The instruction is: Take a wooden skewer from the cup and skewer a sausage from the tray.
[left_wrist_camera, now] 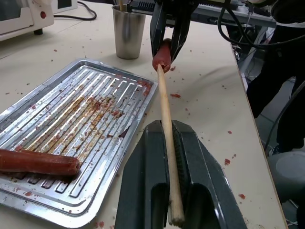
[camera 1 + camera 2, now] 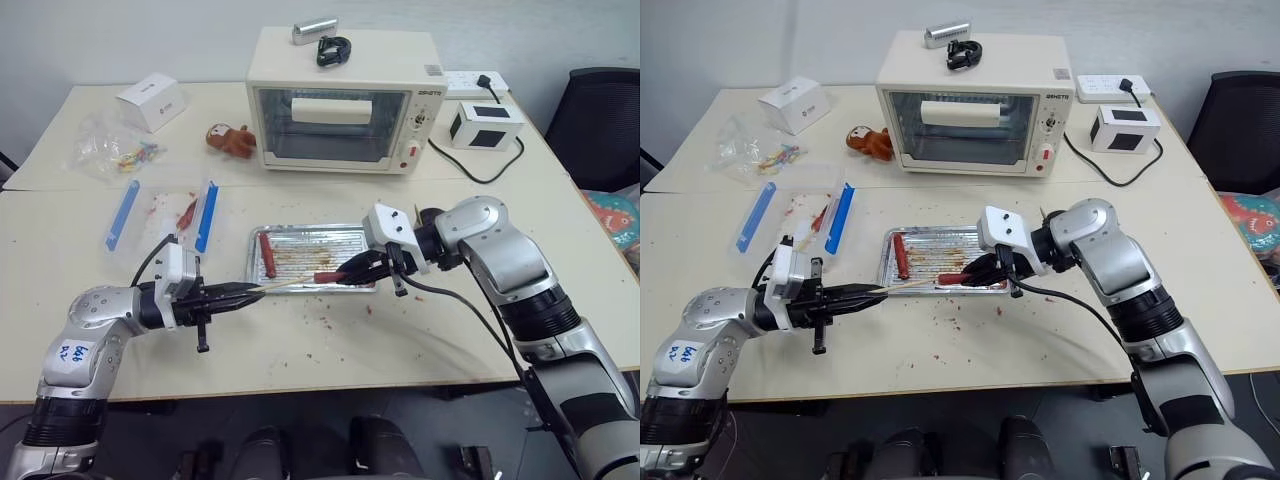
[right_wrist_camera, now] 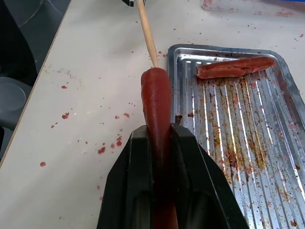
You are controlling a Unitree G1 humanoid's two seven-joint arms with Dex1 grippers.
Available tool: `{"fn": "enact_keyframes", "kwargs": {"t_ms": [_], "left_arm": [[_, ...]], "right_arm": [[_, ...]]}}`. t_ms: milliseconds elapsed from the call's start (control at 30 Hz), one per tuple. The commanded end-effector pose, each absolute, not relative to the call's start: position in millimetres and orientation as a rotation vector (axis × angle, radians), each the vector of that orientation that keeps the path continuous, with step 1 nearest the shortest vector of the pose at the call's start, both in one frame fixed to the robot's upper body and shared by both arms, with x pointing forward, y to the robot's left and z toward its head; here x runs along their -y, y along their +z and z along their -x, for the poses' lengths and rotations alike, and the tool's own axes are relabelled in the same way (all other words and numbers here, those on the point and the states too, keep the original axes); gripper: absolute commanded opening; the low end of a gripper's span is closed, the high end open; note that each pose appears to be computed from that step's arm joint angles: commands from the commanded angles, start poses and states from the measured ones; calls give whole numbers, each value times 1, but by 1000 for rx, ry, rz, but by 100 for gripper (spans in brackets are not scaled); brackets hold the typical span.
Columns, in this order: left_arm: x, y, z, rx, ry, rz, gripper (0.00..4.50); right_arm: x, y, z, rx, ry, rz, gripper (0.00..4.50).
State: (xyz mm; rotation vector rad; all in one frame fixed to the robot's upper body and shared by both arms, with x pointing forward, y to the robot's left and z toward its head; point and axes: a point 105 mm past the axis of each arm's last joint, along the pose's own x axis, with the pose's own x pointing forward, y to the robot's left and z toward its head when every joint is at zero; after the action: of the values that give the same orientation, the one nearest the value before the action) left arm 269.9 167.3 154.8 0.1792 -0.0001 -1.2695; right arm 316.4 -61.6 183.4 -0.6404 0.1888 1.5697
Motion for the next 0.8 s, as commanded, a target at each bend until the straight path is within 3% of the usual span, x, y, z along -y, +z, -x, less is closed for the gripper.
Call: {"fn": "enact_keyframes", "kwargs": {"t_ms": [33,800], "left_arm": [[-161,158,-267,17,-1303,-196,0],[-133,158,-277,64,-1354,-193,0]], "right_arm": [[53,200,-312,-99,1610,674,23],[34,202,-301,-61,1705,724,23]]}}
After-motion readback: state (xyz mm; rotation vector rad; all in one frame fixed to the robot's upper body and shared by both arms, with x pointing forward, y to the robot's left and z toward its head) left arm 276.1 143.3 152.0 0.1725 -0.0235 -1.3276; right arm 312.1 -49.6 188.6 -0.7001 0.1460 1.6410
